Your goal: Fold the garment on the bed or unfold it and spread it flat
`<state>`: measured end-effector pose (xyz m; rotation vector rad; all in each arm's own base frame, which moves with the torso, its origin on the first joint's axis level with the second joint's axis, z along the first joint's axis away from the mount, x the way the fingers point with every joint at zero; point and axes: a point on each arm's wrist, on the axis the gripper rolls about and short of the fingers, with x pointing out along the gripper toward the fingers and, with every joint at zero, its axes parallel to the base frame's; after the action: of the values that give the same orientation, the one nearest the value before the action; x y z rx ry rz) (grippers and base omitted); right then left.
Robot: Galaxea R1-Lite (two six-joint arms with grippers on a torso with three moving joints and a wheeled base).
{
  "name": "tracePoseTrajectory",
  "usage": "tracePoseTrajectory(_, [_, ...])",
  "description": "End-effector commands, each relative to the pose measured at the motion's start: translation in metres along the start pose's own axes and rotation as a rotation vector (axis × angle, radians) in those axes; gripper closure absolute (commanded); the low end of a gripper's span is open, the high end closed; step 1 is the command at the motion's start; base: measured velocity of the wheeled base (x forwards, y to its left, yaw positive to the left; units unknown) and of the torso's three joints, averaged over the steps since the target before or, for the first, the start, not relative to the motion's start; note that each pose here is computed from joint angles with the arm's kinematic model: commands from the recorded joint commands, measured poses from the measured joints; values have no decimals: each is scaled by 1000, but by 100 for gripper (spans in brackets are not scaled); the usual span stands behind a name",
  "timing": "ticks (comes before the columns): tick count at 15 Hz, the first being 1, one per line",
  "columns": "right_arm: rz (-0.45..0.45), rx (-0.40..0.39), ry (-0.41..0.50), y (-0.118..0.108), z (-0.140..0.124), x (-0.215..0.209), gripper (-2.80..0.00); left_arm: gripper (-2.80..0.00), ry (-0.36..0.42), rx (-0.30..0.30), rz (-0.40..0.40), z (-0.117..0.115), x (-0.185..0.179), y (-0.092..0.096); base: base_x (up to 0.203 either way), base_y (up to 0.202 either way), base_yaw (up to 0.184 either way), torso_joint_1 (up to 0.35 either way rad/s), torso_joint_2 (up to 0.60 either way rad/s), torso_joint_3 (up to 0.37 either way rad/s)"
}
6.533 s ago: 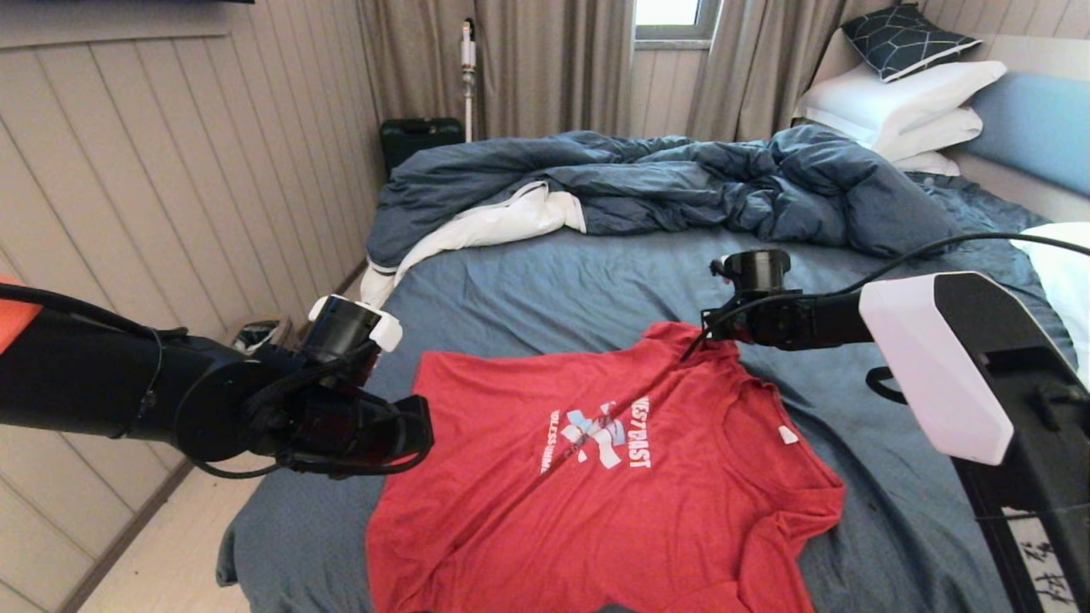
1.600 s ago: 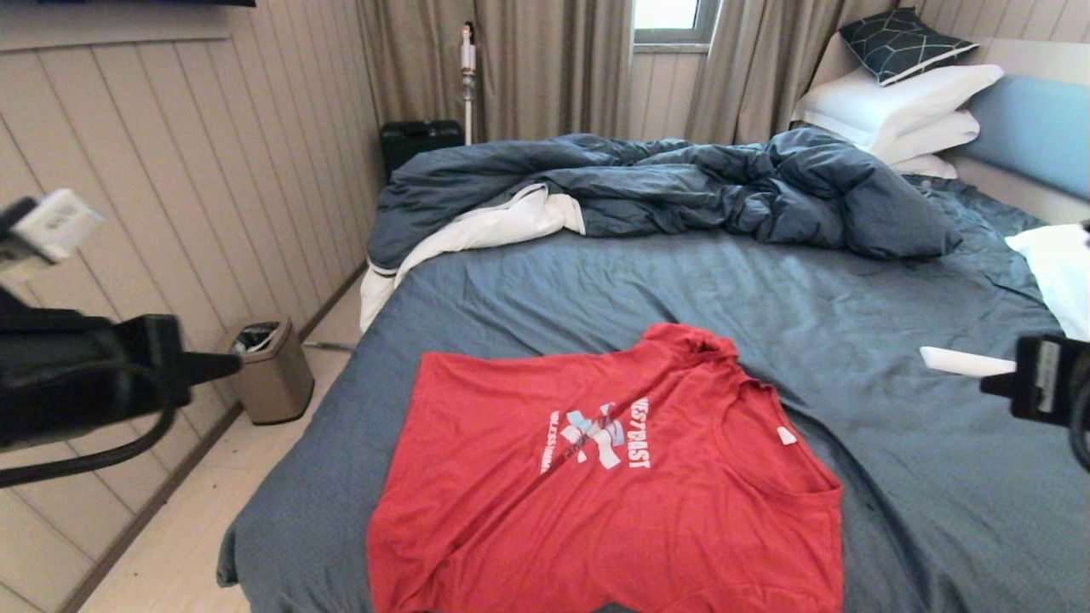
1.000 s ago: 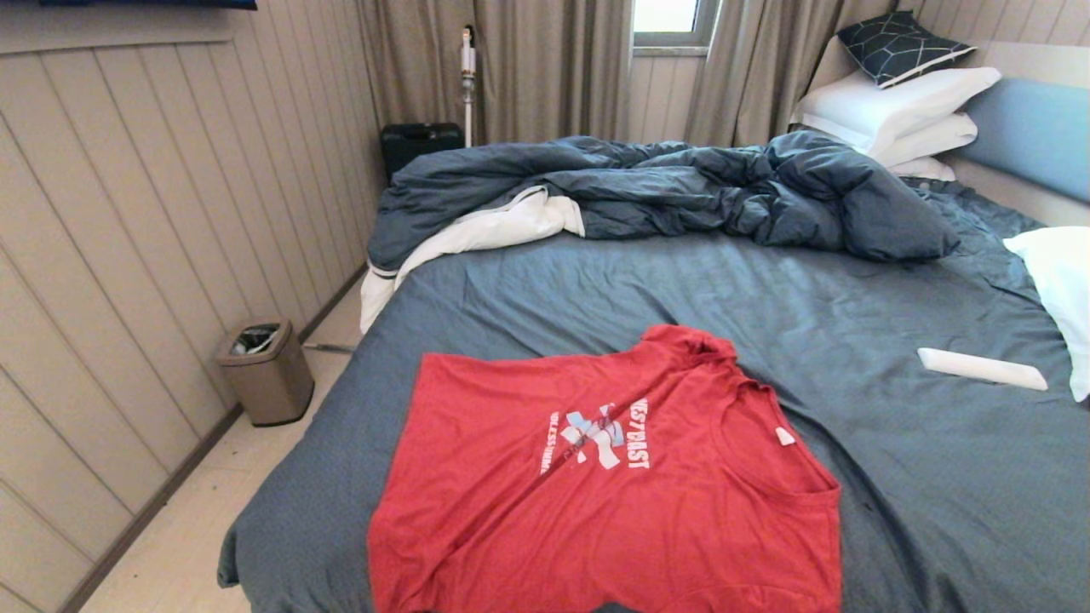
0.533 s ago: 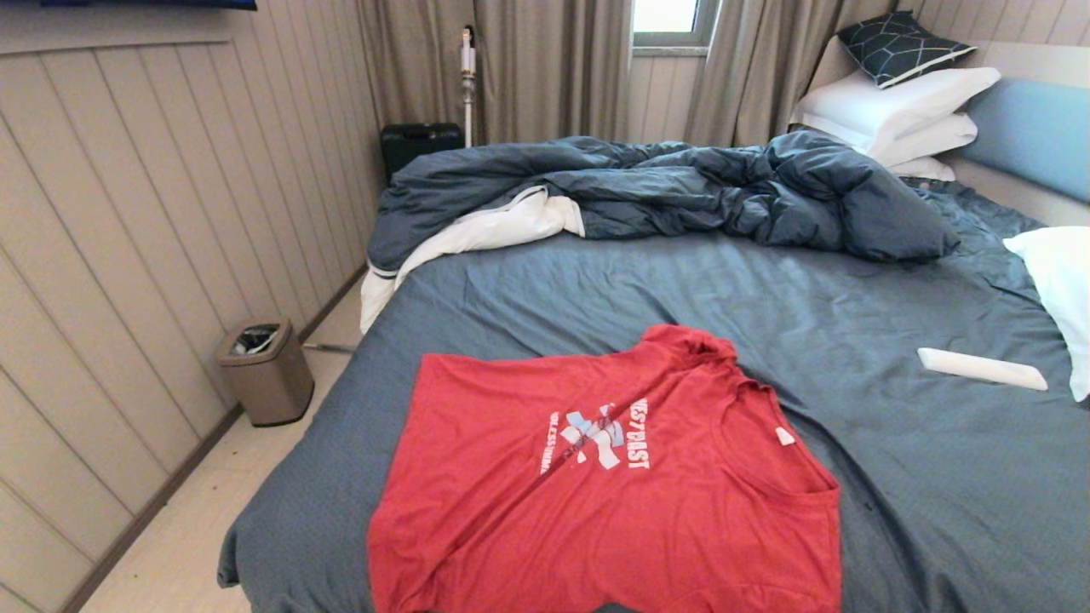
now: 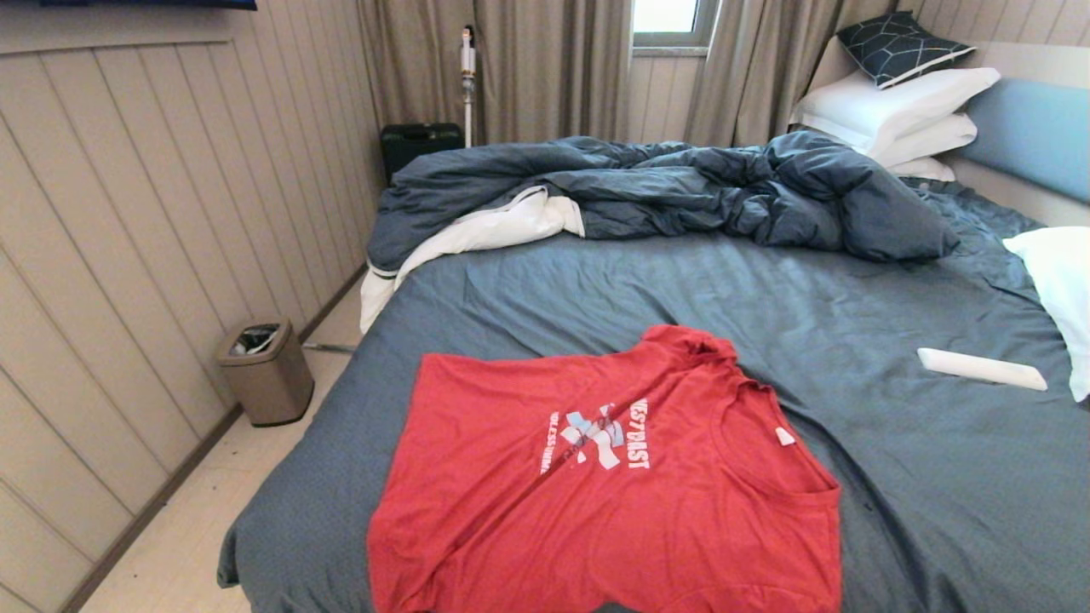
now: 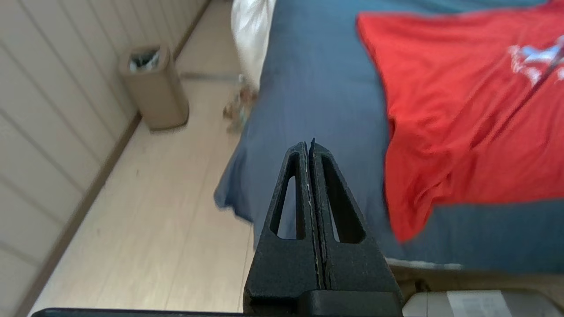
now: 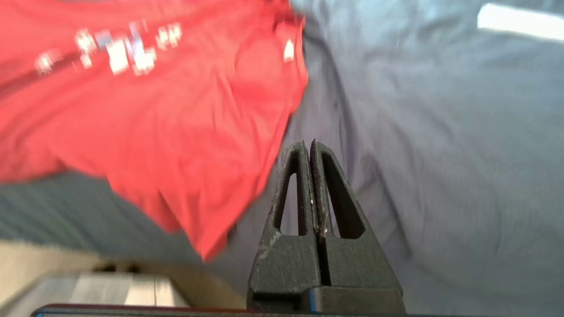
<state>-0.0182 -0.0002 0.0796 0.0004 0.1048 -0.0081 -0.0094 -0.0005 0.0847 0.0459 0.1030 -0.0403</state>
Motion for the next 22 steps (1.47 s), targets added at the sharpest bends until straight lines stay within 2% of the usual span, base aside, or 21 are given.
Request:
tracePoseTrajectory(1, [0,2,-86,0,-4,-5,0,0,-110,4,13,-3,-9,0,0,0,0,0,0,0])
tracePoseTrajectory(3, [0,5,-111,0,-3,-4,0,0,-173,5,39,-3,-13,0,0,0,0,0,0,0])
tracePoseTrajectory(6, [1,6,-111,0,-3,-4,0,0,-173,-1,38,-3,-13,0,0,0,0,0,0,0])
tracePoseTrajectory(8, [-4,13,-110,0,-3,-4,0,0,-178,-38,38,-3,-13,0,0,0,0,0,0,0])
tracePoseTrajectory(11, [-5,17,-108,0,-3,-4,0,0,-181,-51,37,-2,-13,0,0,0,0,0,0,0])
tracePoseTrajectory(22, [-3,19,-108,0,-3,-4,0,0,-181,-45,34,-2,-13,0,0,0,0,0,0,0])
